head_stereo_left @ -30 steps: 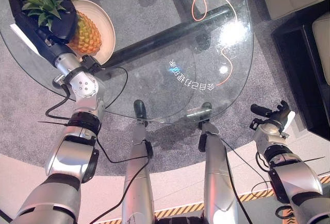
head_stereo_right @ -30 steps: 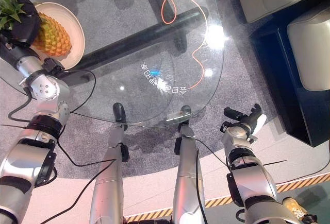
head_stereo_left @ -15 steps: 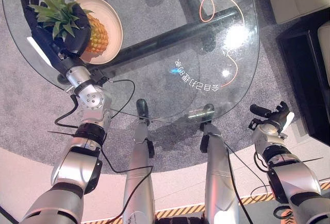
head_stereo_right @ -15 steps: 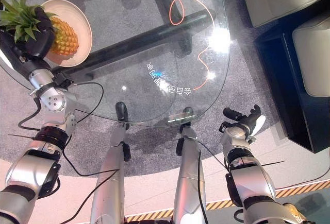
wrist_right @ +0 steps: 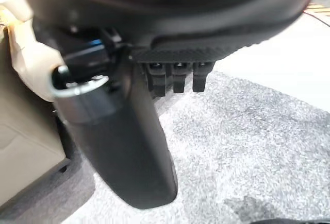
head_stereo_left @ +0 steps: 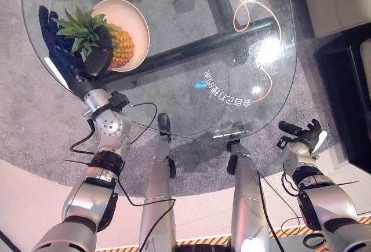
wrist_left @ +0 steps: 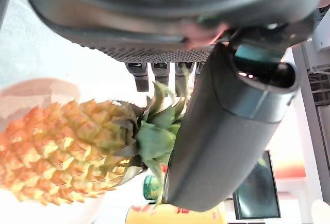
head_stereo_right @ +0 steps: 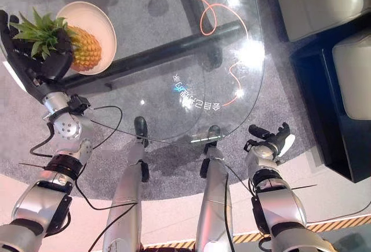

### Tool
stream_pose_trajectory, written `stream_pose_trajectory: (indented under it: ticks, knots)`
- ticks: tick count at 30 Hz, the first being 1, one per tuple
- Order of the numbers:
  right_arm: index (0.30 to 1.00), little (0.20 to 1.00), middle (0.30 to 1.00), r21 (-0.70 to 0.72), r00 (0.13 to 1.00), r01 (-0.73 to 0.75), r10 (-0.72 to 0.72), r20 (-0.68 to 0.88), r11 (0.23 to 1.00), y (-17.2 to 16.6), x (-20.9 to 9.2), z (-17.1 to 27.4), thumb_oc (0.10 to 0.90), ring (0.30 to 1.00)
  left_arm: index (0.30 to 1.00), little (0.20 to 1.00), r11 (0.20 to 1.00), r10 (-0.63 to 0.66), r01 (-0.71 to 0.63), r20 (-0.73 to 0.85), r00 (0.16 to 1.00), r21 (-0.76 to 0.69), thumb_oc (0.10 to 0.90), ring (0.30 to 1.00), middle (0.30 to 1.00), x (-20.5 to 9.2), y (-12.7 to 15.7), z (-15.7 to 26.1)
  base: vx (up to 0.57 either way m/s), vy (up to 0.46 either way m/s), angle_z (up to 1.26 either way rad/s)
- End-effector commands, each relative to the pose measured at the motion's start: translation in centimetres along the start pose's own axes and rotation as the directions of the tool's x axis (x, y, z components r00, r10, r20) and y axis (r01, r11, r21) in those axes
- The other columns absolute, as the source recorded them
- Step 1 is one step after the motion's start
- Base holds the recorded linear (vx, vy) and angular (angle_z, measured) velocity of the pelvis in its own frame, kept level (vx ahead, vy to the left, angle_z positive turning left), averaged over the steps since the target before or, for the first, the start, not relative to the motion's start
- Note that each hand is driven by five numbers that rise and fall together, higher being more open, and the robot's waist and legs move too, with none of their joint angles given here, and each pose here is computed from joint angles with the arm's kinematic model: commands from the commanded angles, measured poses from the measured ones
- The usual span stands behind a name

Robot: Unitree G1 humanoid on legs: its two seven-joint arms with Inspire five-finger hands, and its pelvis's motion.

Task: Pick up the fruit to the plate

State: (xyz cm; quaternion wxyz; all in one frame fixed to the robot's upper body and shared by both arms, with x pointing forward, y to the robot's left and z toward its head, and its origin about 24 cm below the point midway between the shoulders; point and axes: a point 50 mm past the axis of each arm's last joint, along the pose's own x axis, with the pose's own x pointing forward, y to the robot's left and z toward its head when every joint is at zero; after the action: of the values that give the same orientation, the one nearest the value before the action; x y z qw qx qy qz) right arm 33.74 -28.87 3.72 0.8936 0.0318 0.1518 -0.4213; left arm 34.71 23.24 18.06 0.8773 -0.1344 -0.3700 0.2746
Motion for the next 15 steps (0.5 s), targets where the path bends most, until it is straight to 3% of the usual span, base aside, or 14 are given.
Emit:
stream_pose_trajectory:
  ticks: [1, 15]
  knots:
    - [0.900, 0.900, 0.900, 0.011, 0.984, 0.176, -0.176, 0.006, 0.984, -4.1, 1.2, -0.6, 0.800, 0.900, 0.900, 0.900, 0.988, 0.036, -0.003, 0.209, 0.977, -0.157, 0.800, 0.900, 0.900, 2.2, -1.0, 3.8, 0.00, 0.006, 0.04]
    - [0.900, 0.900, 0.900, -0.011, 0.980, 0.197, -0.197, -0.031, 0.980, -4.9, 1.2, -1.6, 0.800, 0.900, 0.900, 0.900, 0.986, -0.014, 0.057, 0.262, 0.965, -0.157, 0.800, 0.900, 0.900, 2.7, -1.8, 5.0, 0.00, -0.004, 0.03]
